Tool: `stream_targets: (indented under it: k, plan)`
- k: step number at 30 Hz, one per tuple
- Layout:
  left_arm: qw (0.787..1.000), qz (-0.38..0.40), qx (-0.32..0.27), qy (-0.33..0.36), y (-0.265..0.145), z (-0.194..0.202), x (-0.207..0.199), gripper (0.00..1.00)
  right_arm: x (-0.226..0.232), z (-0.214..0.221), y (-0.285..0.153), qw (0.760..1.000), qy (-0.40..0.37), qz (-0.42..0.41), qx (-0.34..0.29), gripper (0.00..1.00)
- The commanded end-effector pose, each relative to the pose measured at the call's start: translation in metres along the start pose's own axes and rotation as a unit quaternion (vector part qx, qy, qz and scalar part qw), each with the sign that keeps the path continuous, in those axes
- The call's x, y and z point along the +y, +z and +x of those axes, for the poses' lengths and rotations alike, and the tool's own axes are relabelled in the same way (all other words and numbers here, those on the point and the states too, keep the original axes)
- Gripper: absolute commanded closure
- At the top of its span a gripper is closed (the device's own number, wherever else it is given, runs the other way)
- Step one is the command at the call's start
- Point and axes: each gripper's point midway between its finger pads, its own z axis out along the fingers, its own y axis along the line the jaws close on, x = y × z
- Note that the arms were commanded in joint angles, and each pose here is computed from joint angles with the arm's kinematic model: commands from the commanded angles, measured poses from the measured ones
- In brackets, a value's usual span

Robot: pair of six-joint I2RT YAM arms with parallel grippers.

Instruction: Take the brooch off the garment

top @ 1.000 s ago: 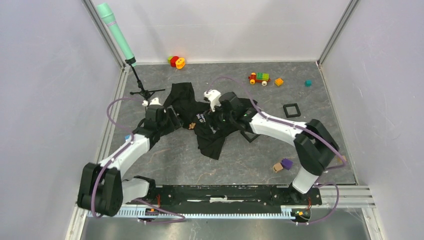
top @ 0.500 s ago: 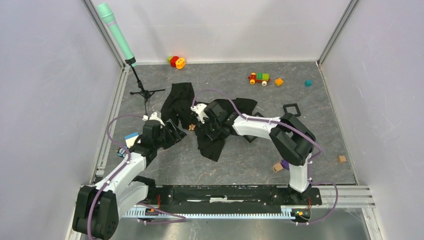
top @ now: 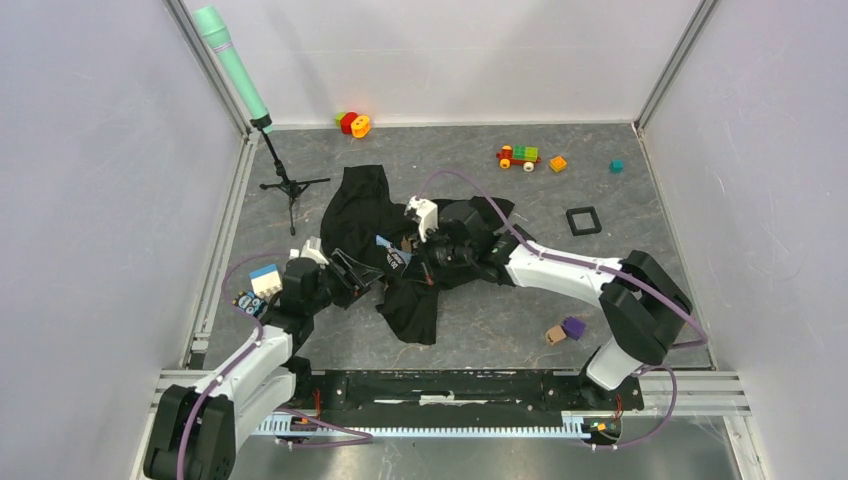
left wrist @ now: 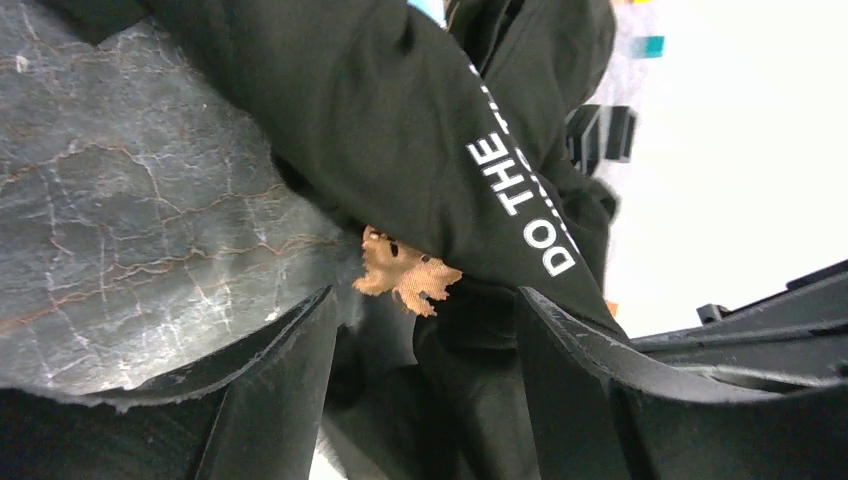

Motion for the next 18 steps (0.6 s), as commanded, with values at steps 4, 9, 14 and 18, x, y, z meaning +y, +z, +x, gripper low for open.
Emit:
stream_targets:
  k: [4, 9, 14, 18]
  plan:
    - [0.997, 0.054, -0.019, -0.055, -0.008, -0.002, -0.020, 0.32, -0.006, 0.001, -0.010, 0.996, 0.062, -0.056, -0.018, 1.00]
    - [1.000, 0.017, -0.017, -0.019, -0.006, -0.001, -0.005, 0.41, -0.052, 0.008, -0.011, 0.998, 0.055, 0.012, 0.001, 0.96]
    - [1.000, -0.014, -0.020, 0.016, 0.005, -0.008, 0.004, 0.41, -0.113, 0.025, -0.021, 0.987, 0.016, 0.147, 0.065, 0.89]
    - [0.999, -0.020, -0.019, 0.036, 0.018, -0.016, 0.002, 0.45, -0.122, 0.028, -0.028, 0.982, -0.005, 0.173, 0.077, 0.74]
